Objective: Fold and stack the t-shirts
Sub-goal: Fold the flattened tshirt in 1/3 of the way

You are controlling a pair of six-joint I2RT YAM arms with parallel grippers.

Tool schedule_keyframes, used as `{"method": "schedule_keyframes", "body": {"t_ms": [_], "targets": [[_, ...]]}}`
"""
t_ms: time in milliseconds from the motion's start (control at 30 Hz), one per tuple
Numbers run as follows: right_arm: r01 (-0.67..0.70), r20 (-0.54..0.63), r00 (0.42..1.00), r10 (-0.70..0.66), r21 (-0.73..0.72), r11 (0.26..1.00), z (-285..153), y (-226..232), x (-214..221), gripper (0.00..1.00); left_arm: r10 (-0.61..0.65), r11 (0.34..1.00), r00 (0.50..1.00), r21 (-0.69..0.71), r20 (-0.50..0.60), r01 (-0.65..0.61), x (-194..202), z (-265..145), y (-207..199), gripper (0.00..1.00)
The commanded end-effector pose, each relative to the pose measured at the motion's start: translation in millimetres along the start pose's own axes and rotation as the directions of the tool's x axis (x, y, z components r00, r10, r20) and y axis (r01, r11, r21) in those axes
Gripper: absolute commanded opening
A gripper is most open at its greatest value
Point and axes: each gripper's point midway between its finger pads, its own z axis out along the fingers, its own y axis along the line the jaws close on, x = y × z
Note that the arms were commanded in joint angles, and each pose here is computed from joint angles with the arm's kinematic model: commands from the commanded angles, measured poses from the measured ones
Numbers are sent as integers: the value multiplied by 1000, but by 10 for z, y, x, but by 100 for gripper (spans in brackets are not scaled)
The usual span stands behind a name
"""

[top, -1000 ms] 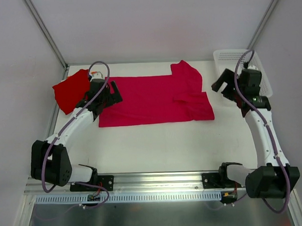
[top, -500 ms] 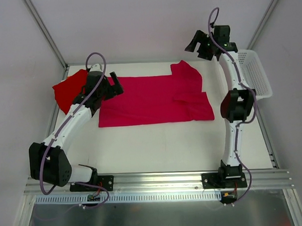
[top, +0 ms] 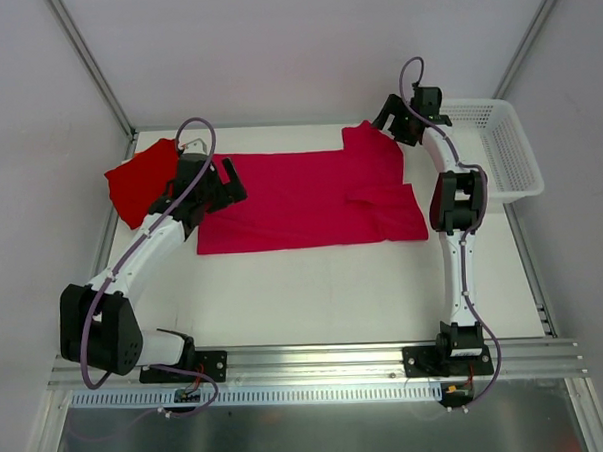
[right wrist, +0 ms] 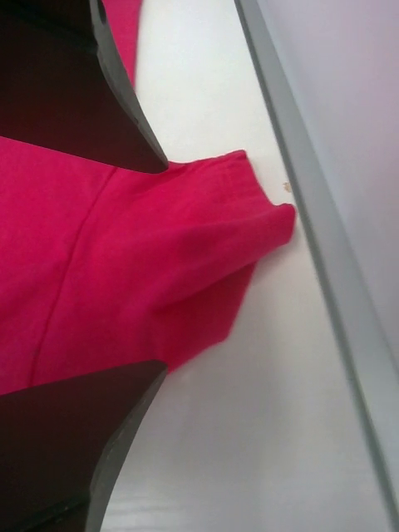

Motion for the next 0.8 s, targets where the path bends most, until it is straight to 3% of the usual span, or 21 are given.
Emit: {"method": "schedule_keyframes", "body": {"t_ms": [0,233,433,767], "targets": [[123,196,973,-119,-7,992,-189,222,-594,100,3,1000,999,26,40,-4,-113,39,-78,99],[169,301,936,-185,77,983,-164,5,-860,100,14,1000,1000,14,12,-15,18,186,-62,99],[48,262,963,-56,35,998,93,-157,-634,100,21,1000,1000,12,-4,-21,32,299,-81,99],[-113,152,980,128,-101,988,333,132,-217,100,15,999,1000,28,1,-15,2,289,-133,99]]}}
